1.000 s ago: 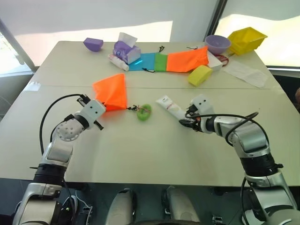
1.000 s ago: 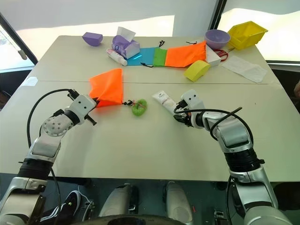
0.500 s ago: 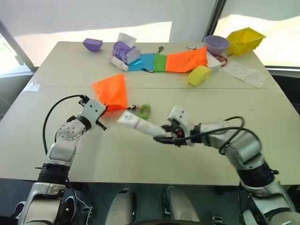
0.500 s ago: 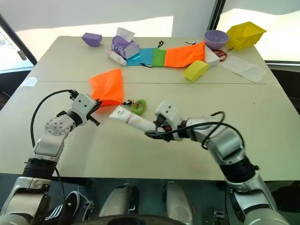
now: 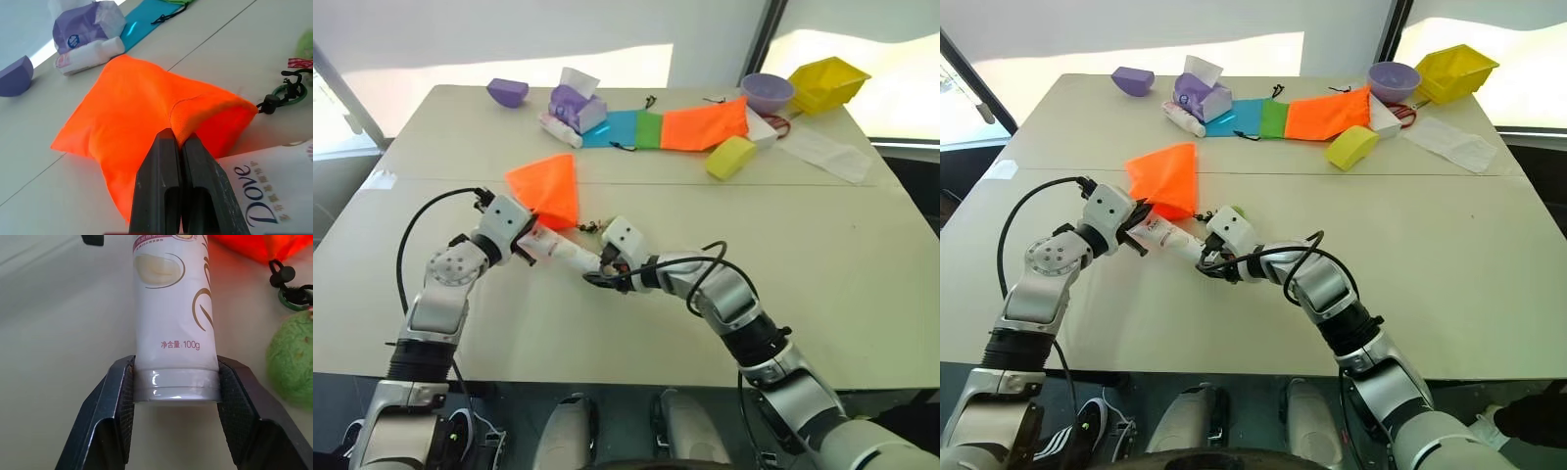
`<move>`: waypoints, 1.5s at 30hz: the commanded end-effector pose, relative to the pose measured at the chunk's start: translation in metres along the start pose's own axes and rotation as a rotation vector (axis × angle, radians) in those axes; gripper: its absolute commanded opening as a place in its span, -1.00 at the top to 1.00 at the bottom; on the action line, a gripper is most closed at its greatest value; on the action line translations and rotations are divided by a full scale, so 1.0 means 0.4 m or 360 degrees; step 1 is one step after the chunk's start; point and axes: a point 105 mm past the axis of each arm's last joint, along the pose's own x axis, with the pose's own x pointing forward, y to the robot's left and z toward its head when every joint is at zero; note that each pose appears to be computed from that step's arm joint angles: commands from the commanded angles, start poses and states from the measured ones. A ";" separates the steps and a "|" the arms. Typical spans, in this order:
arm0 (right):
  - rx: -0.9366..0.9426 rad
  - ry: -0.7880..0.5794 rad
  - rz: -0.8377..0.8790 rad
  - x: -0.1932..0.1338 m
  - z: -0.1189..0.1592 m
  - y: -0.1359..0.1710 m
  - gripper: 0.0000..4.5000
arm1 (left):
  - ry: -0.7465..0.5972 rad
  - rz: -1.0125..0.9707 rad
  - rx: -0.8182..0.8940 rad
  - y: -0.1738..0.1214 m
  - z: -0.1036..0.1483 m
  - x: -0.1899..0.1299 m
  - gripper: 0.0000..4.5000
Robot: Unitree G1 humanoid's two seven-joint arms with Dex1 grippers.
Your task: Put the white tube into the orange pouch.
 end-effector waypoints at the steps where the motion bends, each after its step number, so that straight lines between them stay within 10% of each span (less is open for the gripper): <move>1: 0.0028 -0.0122 -0.0098 -0.011 0.054 -0.027 0.20 | -0.0072 0.0007 0.0026 0.003 0.034 -0.004 1.00; 29: 0.0089 -0.0207 -0.0220 0.078 0.138 -0.023 0.20 | -0.0048 -0.0024 -0.0067 -0.021 0.054 -0.007 1.00; 45: -0.0239 -0.0274 0.0003 -0.213 0.059 -0.070 0.20 | 0.0017 0.0061 -0.0001 0.035 0.010 -0.043 1.00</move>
